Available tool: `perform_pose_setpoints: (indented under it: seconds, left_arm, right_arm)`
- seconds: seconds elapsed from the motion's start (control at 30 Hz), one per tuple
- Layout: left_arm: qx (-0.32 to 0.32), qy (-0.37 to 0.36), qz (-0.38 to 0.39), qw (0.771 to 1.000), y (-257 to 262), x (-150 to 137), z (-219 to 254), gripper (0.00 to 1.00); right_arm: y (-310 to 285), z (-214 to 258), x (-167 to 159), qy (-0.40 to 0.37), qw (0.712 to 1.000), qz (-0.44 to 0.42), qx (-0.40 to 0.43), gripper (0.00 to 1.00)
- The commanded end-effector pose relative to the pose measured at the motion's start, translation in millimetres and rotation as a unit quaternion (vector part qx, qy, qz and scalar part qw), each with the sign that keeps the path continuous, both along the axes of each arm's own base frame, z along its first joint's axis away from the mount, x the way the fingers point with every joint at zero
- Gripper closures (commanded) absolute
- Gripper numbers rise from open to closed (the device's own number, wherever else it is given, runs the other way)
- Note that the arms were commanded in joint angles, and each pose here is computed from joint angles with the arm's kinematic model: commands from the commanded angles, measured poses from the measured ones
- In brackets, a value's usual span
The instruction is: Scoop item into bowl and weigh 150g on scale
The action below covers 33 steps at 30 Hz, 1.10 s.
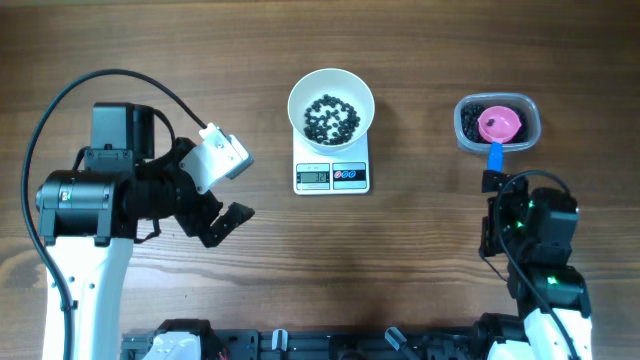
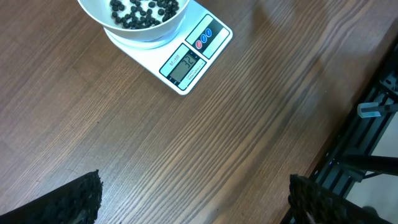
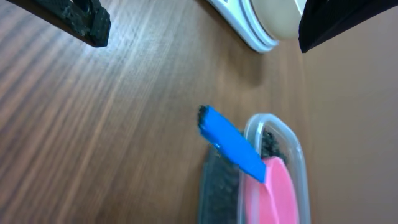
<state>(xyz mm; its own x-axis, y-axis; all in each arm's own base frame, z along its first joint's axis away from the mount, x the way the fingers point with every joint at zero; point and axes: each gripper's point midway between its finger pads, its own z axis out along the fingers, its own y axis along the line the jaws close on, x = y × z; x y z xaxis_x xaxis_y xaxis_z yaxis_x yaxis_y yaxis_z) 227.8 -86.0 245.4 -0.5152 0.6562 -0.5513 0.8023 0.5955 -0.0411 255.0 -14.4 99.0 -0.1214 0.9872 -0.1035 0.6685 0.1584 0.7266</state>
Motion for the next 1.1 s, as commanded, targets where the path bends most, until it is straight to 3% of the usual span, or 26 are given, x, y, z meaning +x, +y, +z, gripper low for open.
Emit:
perform_pose_setpoints:
  seconds: [0.0,0.37,0.6,0.8,1.07]
  left_arm:
    - [-0.001,-0.022,-0.007,1.000,0.5,1.5,9.3,0.00]
    - [-0.001,-0.022,-0.007,1.000,0.5,1.5,9.3,0.00]
    - [-0.001,-0.022,-0.007,1.000,0.5,1.5,9.3,0.00]
    - [-0.001,-0.022,-0.007,1.000,0.5,1.5,9.3,0.00]
    - [-0.001,-0.022,-0.007,1.000,0.5,1.5,9.3,0.00]
  right_arm:
    - [-12.9,4.0,8.4,-0.030,0.999,-0.032,-0.019,0.00]
    - [-16.7,-26.3,21.5,-0.068,0.996,-0.061,0.003,0.04]
    - [-20.5,-28.7,49.8,-0.099,0.992,-0.073,0.018,0.07]
    - [-19.2,-43.2,69.3,-0.109,0.991,-0.067,0.029,0.18]
    - [-23.4,-43.9,71.0,-0.111,0.991,-0.075,0.021,0.34]
